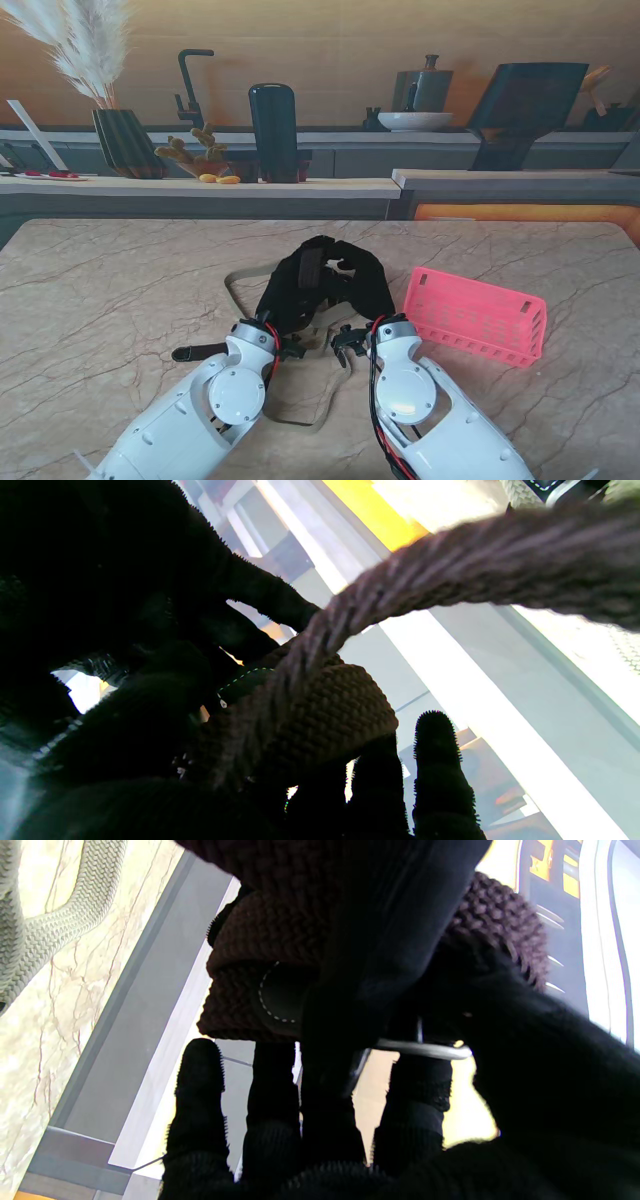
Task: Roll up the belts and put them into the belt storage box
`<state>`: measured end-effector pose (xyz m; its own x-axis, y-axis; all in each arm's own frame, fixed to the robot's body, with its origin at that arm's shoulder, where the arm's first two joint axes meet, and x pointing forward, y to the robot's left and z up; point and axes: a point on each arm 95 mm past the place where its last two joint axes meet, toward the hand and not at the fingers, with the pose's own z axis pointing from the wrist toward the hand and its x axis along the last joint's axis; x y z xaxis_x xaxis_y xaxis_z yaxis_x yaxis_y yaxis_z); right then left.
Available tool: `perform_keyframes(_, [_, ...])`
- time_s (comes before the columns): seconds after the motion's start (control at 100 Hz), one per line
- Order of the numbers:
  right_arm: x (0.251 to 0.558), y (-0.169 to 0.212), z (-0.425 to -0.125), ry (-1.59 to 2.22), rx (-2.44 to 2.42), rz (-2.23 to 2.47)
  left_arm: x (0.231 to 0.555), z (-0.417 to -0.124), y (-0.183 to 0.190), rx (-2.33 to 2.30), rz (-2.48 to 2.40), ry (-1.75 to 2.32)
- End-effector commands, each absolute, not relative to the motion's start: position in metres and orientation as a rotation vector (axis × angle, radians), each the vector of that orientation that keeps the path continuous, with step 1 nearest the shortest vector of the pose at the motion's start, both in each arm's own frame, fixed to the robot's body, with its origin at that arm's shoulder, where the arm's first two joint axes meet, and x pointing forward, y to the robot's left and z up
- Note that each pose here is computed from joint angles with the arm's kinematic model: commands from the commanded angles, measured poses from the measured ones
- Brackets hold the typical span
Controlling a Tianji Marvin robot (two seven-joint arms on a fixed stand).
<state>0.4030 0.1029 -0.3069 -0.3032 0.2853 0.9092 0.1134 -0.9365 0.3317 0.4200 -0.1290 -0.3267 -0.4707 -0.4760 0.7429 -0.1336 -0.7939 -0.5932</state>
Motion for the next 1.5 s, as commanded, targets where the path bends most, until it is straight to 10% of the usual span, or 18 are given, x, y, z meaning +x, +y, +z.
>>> perform_keyframes(0.0, [0.400, 0.111, -0.305, 0.497, 1.806, 2.411, 0.416, -0.324, -0.139, -1.493, -2.394, 0.859])
perform_keyframes(0.82, [0.405, 0.094, -0.305, 0.394, 1.869, 2.300, 0.402, -0.318, -0.143, -1.709, -2.540, 0.667])
perform_keyframes(1.49, [0.397, 0.054, -0.301, 1.048, 1.411, 2.109, 0.403, -0.319, -0.139, -1.730, -2.496, 0.704])
